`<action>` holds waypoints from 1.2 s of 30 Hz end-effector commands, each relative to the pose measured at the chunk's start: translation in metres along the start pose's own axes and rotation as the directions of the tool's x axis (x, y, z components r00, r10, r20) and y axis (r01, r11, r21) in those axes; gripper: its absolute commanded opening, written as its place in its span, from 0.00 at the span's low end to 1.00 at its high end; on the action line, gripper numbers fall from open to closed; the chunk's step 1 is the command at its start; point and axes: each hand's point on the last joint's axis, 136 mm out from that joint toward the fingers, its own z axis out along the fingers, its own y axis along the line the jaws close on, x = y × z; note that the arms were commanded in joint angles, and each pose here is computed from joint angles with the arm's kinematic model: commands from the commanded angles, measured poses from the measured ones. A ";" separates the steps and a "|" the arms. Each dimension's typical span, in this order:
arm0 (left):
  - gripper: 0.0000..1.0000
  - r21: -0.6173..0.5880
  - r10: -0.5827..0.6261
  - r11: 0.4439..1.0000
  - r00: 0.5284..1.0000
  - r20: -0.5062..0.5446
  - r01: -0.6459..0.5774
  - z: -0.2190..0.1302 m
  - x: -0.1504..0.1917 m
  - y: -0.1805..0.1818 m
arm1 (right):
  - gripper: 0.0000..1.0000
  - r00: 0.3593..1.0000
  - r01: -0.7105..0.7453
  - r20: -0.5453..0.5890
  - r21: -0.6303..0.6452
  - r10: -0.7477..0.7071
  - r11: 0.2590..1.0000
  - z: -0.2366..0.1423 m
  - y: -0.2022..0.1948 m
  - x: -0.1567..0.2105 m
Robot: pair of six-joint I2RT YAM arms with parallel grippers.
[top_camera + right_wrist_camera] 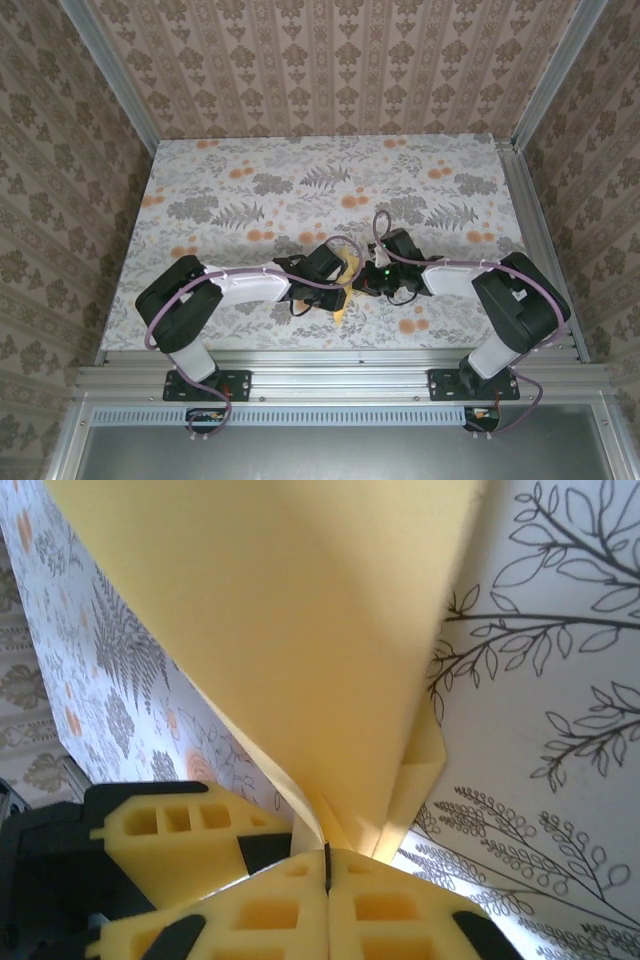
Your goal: Fold a paper plane with a square sheet of paper (pick it up from the middle)
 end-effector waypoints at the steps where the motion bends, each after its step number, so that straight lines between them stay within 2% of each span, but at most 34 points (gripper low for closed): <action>1: 0.27 -0.020 -0.013 1.000 1.000 -0.003 0.013 -0.002 -0.001 0.006 | 0.03 1.000 0.020 -0.009 -0.016 -0.020 1.000 0.005 0.006 -0.003; 4: 0.28 -0.031 -0.009 0.999 1.000 0.001 0.009 -0.008 -0.002 0.006 | 0.00 1.000 0.022 -0.006 -0.007 -0.022 1.000 0.005 0.005 -0.004; 12: 0.32 -0.086 -0.019 0.996 0.997 0.077 0.026 -0.040 -0.009 0.002 | 0.00 1.000 0.017 -0.007 0.017 -0.017 1.000 0.006 0.000 -0.004; 17: 0.32 -0.064 -0.023 0.997 0.992 0.122 0.031 -0.054 -0.008 -0.014 | 0.00 1.000 0.014 -0.011 0.024 -0.014 1.000 0.007 -0.002 -0.003; 25: 0.28 -0.009 -0.016 1.000 0.996 0.092 0.017 -0.033 0.015 -0.042 | 0.00 1.000 0.018 -0.021 0.022 -0.018 1.000 0.009 -0.001 -0.002; 36: 0.26 -0.078 -0.007 0.997 1.000 0.024 0.009 -0.005 0.032 -0.029 | 0.00 0.999 0.028 -0.020 0.032 -0.028 0.999 0.006 0.000 -0.002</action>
